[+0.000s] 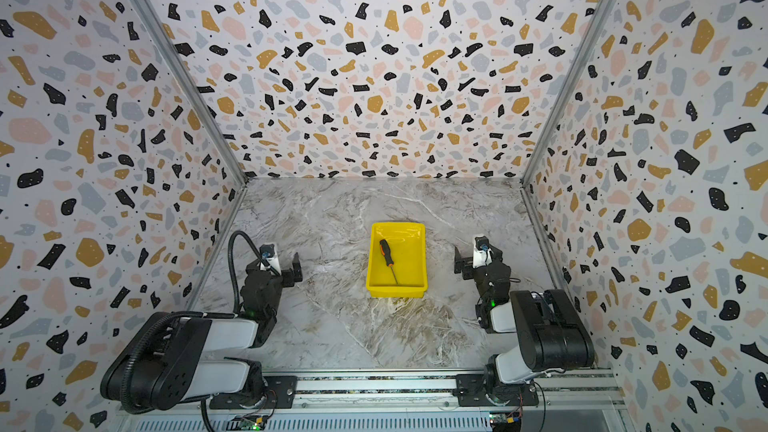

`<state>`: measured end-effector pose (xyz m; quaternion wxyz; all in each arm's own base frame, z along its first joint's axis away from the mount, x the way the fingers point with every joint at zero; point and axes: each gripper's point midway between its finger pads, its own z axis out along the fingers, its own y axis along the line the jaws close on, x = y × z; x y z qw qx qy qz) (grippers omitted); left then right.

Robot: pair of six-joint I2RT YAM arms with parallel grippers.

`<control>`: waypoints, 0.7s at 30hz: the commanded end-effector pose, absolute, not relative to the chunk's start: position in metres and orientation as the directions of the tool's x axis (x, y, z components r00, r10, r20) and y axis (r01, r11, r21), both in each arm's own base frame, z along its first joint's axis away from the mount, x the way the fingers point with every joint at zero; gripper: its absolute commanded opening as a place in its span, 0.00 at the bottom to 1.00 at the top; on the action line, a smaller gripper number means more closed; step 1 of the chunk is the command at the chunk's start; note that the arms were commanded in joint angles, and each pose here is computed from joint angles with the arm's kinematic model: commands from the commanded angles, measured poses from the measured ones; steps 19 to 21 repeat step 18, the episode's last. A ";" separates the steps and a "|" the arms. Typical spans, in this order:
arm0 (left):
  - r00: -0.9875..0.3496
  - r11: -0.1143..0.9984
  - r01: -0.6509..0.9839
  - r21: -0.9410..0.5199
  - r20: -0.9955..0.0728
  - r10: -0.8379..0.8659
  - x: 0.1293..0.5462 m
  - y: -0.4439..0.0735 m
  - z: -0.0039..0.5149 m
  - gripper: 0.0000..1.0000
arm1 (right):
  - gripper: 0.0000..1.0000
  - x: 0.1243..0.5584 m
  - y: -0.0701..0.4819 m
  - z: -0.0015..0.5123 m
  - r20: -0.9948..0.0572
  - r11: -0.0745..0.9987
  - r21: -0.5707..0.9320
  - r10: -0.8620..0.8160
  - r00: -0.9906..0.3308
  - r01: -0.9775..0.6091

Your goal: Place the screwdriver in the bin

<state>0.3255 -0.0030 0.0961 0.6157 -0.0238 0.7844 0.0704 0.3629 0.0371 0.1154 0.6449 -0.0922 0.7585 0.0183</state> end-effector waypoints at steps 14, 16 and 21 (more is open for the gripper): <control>-0.118 0.994 -0.085 0.063 -0.992 0.053 0.340 -0.013 0.133 1.00 | 0.99 0.369 0.037 0.122 -0.985 0.980 -0.078 -0.105 -0.140 -0.184; -0.118 0.994 -0.084 0.063 -0.992 0.053 0.340 -0.013 0.133 1.00 | 0.99 0.367 0.037 0.122 -0.985 0.981 -0.081 -0.106 -0.137 -0.179; -0.118 0.995 -0.083 0.063 -0.992 0.053 0.341 -0.014 0.133 1.00 | 0.99 0.366 0.038 0.122 -0.984 0.982 -0.095 -0.118 -0.133 -0.165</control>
